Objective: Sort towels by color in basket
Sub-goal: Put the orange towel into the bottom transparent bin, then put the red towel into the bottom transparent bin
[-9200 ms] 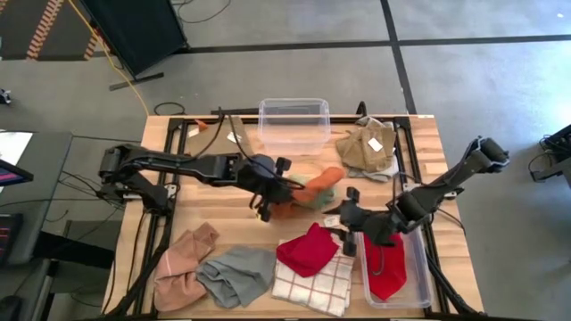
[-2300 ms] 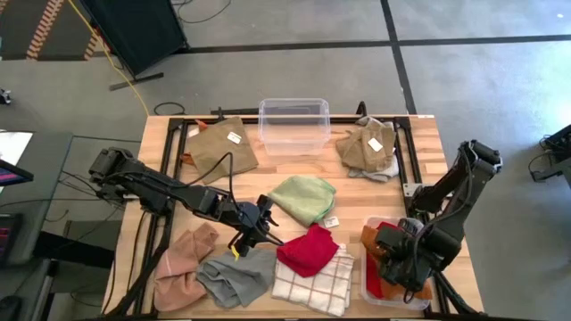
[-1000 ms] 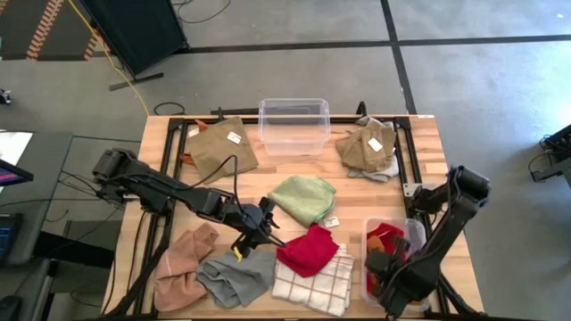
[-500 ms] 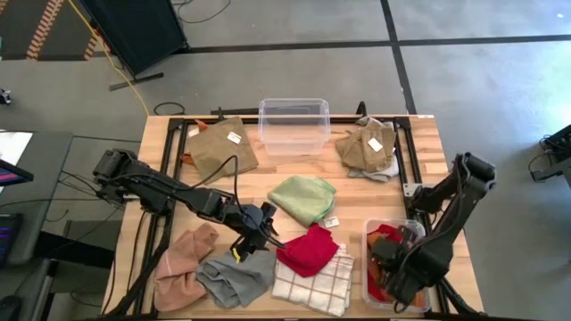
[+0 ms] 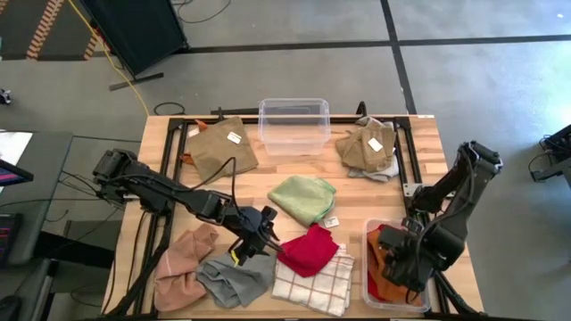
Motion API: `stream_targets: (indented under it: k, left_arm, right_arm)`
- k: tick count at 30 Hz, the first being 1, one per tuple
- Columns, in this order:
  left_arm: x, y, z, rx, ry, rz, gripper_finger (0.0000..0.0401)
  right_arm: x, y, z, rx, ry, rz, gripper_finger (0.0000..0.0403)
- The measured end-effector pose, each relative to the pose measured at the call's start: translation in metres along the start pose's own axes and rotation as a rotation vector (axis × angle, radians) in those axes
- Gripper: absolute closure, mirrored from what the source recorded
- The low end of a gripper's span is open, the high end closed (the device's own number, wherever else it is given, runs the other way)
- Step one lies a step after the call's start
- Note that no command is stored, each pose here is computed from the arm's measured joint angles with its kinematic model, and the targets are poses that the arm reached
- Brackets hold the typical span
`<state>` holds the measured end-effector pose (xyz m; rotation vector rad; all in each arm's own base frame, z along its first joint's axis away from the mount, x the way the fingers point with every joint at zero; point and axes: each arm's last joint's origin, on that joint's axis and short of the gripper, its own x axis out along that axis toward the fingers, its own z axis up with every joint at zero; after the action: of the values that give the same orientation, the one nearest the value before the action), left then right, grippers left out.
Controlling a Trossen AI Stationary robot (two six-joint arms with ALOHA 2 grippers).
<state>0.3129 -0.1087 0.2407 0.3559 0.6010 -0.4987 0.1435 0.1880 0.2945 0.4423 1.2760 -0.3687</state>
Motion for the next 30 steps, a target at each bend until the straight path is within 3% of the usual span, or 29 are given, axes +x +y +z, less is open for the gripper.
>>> stream_targets:
  k: [7, 16, 30]
  left_arm:
    - [0.006, -0.008, 0.004, 0.012, -0.034, -0.016, 0.0177]
    - [0.047, -0.017, -0.006, 0.007, -0.042, -0.026, 0.0177]
    - [0.095, -0.015, -0.025, -0.038, -0.056, 0.142, 0.0177]
  right_arm:
    - [-0.006, -0.001, 0.001, 0.008, -0.016, 0.058, 0.0196]
    - [-0.017, -0.004, 0.004, 0.002, -0.115, 0.14, 0.0215]
    - [-0.028, -0.014, 0.013, -0.039, -0.263, 0.157, 0.0216]
